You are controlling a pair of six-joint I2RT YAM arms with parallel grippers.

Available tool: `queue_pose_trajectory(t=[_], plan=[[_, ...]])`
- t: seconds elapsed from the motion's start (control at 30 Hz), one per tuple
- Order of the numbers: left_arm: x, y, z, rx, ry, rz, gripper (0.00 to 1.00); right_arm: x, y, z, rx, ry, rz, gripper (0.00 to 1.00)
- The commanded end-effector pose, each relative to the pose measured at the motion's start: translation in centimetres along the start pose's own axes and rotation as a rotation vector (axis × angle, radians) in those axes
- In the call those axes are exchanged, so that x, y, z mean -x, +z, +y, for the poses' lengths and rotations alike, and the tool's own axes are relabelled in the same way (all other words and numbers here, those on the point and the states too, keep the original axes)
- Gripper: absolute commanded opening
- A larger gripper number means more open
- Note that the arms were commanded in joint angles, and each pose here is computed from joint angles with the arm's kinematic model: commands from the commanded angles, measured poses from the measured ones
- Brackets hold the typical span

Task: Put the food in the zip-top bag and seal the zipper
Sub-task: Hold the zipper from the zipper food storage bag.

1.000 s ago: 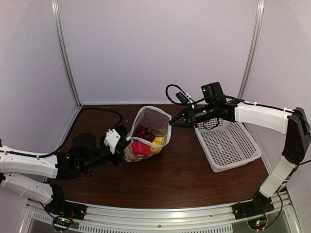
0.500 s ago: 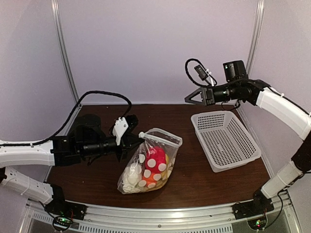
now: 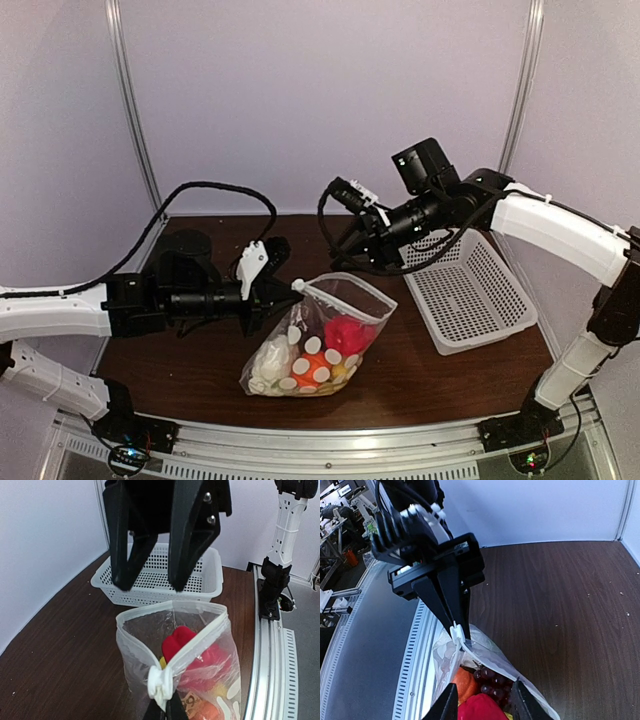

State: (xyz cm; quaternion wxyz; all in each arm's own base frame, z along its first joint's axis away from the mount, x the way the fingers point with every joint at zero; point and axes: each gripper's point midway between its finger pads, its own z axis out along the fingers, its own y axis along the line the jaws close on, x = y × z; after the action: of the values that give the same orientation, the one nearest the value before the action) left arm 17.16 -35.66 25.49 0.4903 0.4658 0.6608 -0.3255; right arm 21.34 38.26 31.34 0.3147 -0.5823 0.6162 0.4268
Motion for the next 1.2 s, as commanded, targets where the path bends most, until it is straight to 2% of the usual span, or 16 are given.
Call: queue_pose_trajectory(t=[0.0, 0.2, 0.43, 0.6, 0.9, 1.0, 1.17], plan=[[2.7, -1.1, 0.1, 0.013, -0.001, -0.073, 0.00, 0.7, 2.9, 1.4, 0.067, -0.051, 0.021, 0.34], [3.0, -1.6, 0.4, 0.035, 0.005, -0.098, 0.00, 0.3, 5.1, 2.6, 0.119, -0.039, 0.036, 0.39], [2.7, -1.4, 0.2, 0.023, 0.013, -0.089, 0.00, 0.9, 5.7, 2.8, 0.138, -0.028, 0.015, 0.40], [2.8, -1.3, 0.1, 0.021, 0.017, -0.092, 0.00, 1.3, 5.9, 2.2, 0.115, -0.041, -0.006, 0.48], [2.7, -1.4, 0.1, 0.022, 0.021, -0.092, 0.00, 0.9, 6.6, 2.1, 0.130, -0.064, -0.006, 0.51], [2.7, -1.4, 0.1, 0.021, 0.022, -0.091, 0.00, 0.6, 6.8, 2.4, 0.153, -0.067, -0.001, 0.47], [2.7, -1.5, 0.2, 0.024, 0.020, -0.092, 0.00, 0.6, 6.8, 3.0, 0.177, -0.076, -0.003, 0.28]])
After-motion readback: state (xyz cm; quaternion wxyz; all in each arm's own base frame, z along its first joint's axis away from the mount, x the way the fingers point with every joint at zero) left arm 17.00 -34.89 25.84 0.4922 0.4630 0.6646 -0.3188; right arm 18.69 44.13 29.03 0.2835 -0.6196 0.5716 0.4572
